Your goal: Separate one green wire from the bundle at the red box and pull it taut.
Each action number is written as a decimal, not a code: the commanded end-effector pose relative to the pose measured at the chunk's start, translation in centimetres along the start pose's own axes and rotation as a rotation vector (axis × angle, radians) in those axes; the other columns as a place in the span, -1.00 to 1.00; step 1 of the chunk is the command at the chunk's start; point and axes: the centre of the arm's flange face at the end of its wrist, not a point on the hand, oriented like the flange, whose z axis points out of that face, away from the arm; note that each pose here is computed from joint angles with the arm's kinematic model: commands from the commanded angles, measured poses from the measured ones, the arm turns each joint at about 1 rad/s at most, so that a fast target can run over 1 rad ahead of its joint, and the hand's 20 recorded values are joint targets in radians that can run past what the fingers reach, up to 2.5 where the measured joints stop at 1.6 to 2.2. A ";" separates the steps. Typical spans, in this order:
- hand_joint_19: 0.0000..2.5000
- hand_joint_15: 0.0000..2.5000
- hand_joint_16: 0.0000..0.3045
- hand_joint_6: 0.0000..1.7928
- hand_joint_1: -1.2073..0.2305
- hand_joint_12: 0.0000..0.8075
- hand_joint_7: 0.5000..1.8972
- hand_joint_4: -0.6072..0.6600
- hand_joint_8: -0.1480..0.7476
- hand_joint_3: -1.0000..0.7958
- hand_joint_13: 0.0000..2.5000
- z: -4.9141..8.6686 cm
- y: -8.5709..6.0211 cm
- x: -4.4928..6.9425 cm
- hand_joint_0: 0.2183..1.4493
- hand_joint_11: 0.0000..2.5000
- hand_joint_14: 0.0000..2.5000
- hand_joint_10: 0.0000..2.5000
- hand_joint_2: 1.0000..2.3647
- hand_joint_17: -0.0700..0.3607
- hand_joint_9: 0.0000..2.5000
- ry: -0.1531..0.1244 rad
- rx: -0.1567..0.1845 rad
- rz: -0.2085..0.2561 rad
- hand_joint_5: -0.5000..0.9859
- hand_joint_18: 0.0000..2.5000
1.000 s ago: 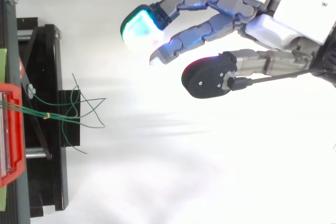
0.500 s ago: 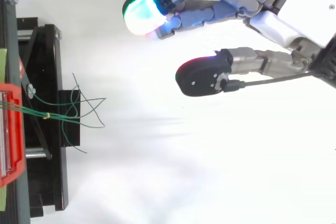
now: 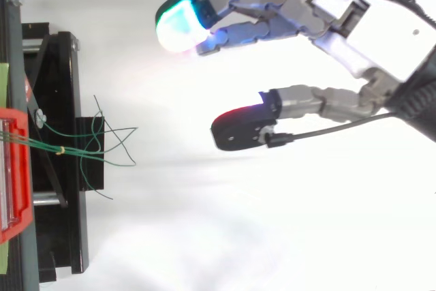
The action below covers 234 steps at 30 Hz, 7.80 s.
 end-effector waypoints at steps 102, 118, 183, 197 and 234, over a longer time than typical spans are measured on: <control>-0.82 -0.84 -0.64 -0.44 0.18 0.00 -0.70 0.33 0.10 -0.44 -0.38 8.5 -12.7 11.8 -0.51 -0.86 -0.99 -0.99 -1.00 -0.11 -0.39 -0.083 -0.140 0.115 -0.66 -0.40; -0.80 -0.82 -0.65 -0.44 0.18 -0.05 -0.71 0.35 0.04 -0.44 -0.29 9.5 -13.6 14.0 -0.51 -0.83 -0.99 -0.99 -1.00 -0.11 -0.19 -0.107 -0.206 0.190 -0.64 -0.36; -0.79 -0.68 -0.62 -0.44 0.09 -0.05 -0.76 0.38 0.06 -0.44 0.01 7.2 -7.4 16.9 -0.54 -0.40 -0.99 -0.98 -1.00 -0.08 0.30 -0.067 -0.295 0.373 -0.64 -0.24; -0.76 -0.64 -0.64 -0.44 -0.09 -0.06 -0.73 0.34 0.01 -0.44 -0.01 6.0 -5.4 16.9 -0.52 -0.29 -0.99 -0.98 -1.00 -0.10 0.27 -0.024 -0.225 0.328 -0.64 -0.26; -0.73 -0.62 -0.67 -0.44 -0.19 -0.10 -0.26 0.36 -0.02 -0.44 -0.05 2.5 -2.3 12.5 -0.43 -0.25 -0.99 -0.98 -1.00 -0.15 0.18 -0.017 -0.069 0.307 -0.55 -0.29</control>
